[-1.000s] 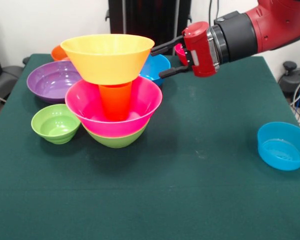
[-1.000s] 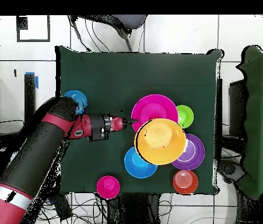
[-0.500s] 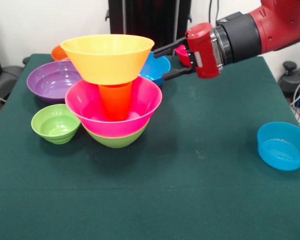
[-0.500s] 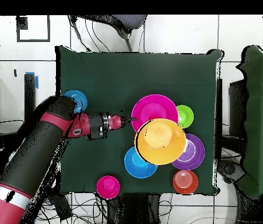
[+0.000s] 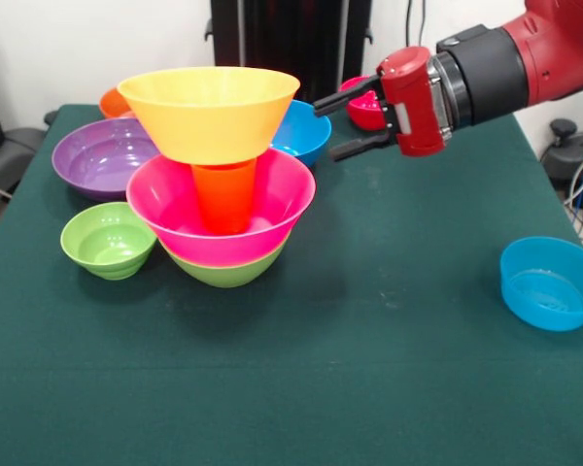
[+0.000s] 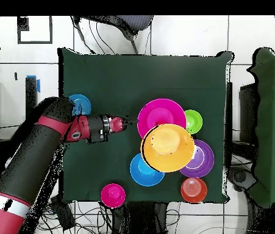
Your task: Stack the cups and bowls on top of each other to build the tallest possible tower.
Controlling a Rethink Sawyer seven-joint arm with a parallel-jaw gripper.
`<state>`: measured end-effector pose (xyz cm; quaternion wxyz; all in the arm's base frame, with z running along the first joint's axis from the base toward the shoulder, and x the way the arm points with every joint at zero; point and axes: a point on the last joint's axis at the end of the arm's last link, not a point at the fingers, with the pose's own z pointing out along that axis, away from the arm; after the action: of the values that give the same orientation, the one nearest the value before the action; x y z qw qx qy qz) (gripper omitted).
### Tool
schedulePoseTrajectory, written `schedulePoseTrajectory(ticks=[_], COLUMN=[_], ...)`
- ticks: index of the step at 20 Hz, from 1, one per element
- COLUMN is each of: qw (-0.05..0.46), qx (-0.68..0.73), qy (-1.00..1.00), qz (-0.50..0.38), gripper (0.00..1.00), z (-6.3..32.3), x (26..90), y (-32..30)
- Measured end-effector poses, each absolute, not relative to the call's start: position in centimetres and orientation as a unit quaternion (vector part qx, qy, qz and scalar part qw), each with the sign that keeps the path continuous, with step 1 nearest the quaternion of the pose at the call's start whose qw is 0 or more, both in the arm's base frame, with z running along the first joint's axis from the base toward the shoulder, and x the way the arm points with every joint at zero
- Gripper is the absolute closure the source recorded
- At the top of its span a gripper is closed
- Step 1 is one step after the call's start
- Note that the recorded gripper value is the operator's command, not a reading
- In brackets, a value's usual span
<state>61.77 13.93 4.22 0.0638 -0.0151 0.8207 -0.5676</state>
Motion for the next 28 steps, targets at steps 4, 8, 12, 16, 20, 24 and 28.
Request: schedulePoseTrajectory(ticks=[4, 8, 12, 16, 20, 24, 28], qw=[0.068, 0.071, 0.076, 0.080, 0.085, 0.088, 0.088], qx=[-0.016, -0.017, -0.018, -0.018, -0.018, -0.013, -0.004], qy=[0.821, 0.822, 0.823, 0.825, 0.827, 0.832, 0.838], qz=[-0.566, -0.565, -0.563, -0.559, -0.555, -0.547, -0.538], gripper=[0.00, 0.00, 0.00, 0.00, 0.00, 0.00, 0.00], z=[4.3, 4.3, 4.4, 4.3, 4.1, 4.1, 3.9], x=[62.1, 62.4, 62.9, 63.3, 63.8, 64.3, 64.7], y=[14.3, 14.5, 15.1, 15.7, 16.2, 16.7, 17.1])
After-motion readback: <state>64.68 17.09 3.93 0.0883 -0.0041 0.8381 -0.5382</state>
